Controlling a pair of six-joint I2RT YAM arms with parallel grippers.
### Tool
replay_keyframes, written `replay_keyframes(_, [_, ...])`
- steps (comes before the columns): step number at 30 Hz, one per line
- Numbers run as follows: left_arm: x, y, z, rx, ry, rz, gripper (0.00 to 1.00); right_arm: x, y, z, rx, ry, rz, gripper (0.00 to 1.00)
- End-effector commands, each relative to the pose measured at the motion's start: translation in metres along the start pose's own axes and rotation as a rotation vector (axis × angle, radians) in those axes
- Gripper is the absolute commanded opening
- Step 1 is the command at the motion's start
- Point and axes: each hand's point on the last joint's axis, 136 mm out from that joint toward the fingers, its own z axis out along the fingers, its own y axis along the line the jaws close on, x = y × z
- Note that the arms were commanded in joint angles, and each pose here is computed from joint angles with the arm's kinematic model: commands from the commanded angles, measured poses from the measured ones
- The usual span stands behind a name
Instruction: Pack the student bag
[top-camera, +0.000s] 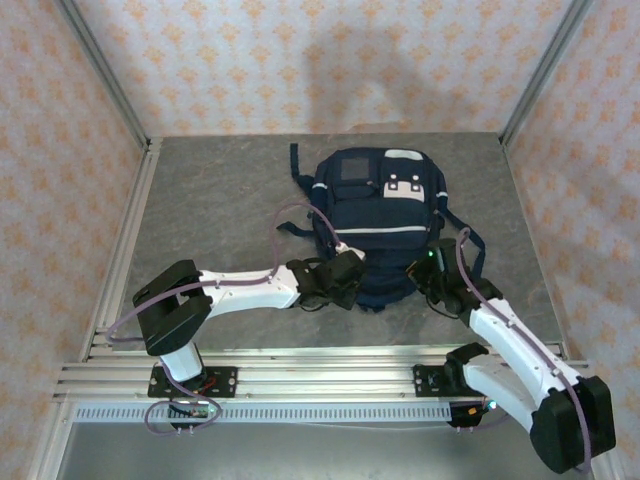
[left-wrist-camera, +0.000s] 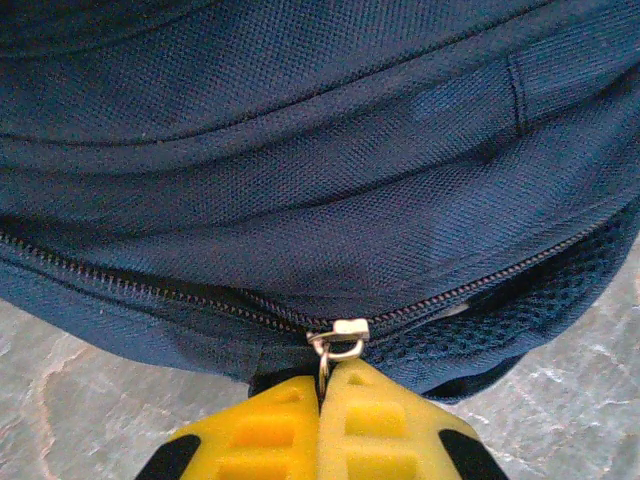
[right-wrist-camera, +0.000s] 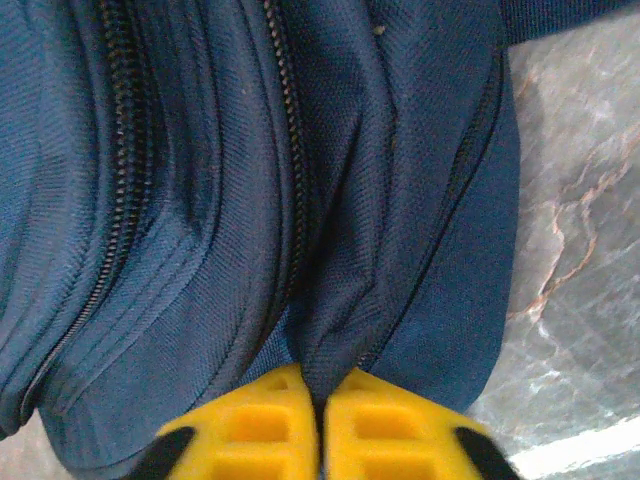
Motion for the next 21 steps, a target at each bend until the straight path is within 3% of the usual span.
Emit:
replay_keyframes(1, [0.004, -0.009, -0.006, 0.052, 0.031, 0.021, 0.0, -0.031, 0.014, -0.018, 0.001, -0.114, -0.023, 0.35])
replay_keyframes(3, [-0.003, -0.029, -0.008, 0.095, 0.017, 0.053, 0.0, -0.032, 0.015, -0.028, 0.006, -0.121, -0.011, 0.5])
replay_keyframes(6, [-0.008, -0.057, -0.008, 0.142, 0.014, 0.099, 0.0, -0.033, 0.006, -0.045, 0.042, -0.137, 0.036, 0.57])
replay_keyframes(13, [-0.009, -0.106, 0.004, 0.225, 0.032, 0.129, 0.0, -0.007, -0.007, -0.054, 0.012, -0.043, 0.186, 0.43])
replay_keyframes(21, [-0.013, -0.13, 0.002, 0.262, 0.026, 0.149, 0.0, 0.017, -0.007, -0.034, -0.11, 0.049, 0.338, 0.47])
